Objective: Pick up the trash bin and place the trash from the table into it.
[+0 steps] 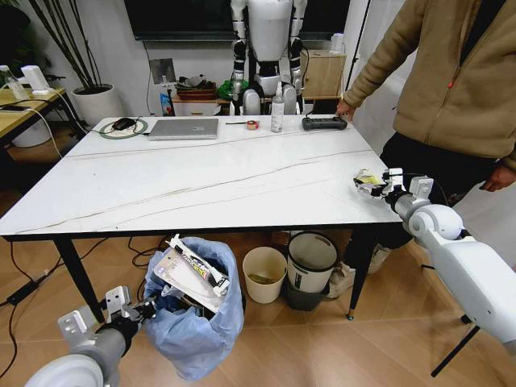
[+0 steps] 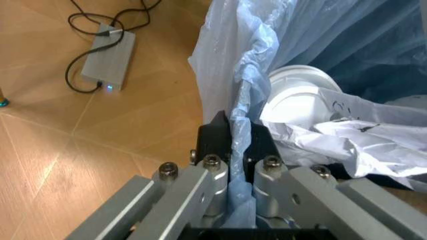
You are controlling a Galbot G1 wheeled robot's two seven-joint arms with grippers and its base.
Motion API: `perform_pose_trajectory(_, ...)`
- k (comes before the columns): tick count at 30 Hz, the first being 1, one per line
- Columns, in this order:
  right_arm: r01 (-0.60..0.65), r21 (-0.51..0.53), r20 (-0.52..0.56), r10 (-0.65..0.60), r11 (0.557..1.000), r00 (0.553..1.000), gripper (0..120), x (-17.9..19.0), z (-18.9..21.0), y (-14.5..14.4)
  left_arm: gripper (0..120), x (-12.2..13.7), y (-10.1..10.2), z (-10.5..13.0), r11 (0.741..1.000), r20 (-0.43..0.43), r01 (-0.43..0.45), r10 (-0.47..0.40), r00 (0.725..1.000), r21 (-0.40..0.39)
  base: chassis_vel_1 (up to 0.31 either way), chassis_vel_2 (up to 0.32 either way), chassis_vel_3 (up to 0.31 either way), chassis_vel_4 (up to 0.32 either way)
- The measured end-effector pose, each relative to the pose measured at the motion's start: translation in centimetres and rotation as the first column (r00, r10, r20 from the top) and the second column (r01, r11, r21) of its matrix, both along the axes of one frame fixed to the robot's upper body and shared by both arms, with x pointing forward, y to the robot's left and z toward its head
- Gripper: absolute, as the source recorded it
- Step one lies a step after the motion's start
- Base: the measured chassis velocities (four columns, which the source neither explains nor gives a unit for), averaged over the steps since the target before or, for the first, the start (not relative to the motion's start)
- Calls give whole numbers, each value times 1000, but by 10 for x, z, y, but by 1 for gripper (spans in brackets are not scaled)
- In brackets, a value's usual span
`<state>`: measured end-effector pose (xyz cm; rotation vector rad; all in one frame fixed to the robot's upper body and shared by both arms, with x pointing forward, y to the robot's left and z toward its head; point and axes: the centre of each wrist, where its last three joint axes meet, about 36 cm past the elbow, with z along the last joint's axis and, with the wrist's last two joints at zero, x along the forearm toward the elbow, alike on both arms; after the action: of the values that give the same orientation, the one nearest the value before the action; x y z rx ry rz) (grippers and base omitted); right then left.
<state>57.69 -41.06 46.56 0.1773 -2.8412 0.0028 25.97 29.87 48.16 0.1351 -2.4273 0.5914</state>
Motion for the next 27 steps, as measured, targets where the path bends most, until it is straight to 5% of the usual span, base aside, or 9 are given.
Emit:
perform_pose_trajectory(21,-17,-2,9,18,1000,1000,7,-4,-1,3,0,-1,0,-2,1000,-6,-1,1,1000,0,0,0,0,0)
perform_pose_trajectory(27,-92,22,80,90,996,993,0,-11,11,16,0,-1,0,-2,1000,-6,-2,2,1000,0,0,0,0,0)
